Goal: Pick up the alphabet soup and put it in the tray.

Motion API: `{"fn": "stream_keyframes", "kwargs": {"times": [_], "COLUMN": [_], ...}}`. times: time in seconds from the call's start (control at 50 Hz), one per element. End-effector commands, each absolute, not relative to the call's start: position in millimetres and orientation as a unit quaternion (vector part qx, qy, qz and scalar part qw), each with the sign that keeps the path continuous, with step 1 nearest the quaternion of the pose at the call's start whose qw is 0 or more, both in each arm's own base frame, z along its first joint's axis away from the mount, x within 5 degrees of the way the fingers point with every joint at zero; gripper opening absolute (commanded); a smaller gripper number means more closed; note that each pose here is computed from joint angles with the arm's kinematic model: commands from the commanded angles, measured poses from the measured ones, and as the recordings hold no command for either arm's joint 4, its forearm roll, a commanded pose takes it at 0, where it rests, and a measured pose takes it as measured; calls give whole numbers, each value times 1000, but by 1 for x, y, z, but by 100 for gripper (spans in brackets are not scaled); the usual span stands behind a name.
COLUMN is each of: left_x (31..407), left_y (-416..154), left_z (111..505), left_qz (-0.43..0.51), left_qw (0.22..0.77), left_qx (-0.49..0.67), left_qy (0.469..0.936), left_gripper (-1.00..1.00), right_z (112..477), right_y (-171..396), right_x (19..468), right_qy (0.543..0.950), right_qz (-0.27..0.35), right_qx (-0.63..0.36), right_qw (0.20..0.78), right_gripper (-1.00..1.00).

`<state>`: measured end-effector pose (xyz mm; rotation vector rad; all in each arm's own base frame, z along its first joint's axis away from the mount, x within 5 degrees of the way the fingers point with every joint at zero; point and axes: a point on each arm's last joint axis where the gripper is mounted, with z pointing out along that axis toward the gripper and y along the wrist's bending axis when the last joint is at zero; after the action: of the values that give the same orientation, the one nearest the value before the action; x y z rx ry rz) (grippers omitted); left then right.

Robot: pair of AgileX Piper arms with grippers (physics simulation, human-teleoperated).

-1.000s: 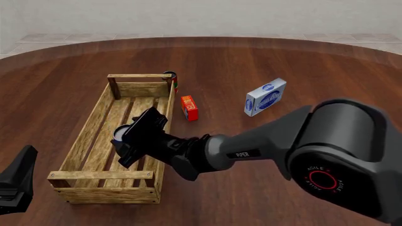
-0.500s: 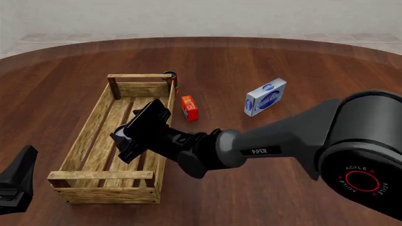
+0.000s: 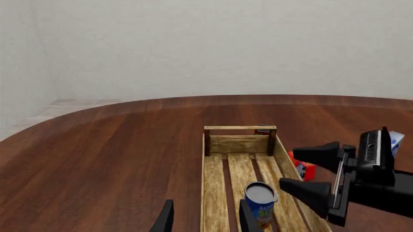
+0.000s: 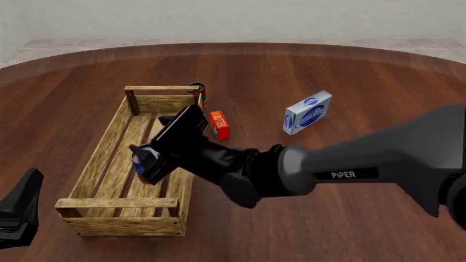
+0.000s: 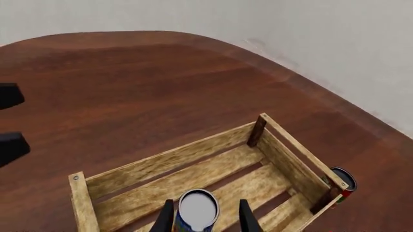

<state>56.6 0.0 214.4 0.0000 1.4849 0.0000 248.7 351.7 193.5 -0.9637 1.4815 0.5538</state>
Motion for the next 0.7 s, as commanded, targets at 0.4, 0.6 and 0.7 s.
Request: {"fn": "stream_keyframes", "kwargs": {"times": [0.4, 0.6, 0.7], "left_x": [57, 57, 57], "left_y": [0, 0, 0], "left_z": [214, 214, 214], "left_qz": [0, 0, 0], "left_qw": [737, 737, 737], "left_qx": [0, 0, 0], "left_qy": [676, 676, 676], "left_gripper": [100, 100, 100], "right_z": [217, 225, 227], "right_y": [319, 306, 303], "right_x": [235, 229, 228], "right_qy": [628, 626, 624], "right_qz": [240, 241, 239], "right_qx": [-402, -395, -395], "right_qw": [622, 628, 630], "right_gripper": [100, 100, 100]}}
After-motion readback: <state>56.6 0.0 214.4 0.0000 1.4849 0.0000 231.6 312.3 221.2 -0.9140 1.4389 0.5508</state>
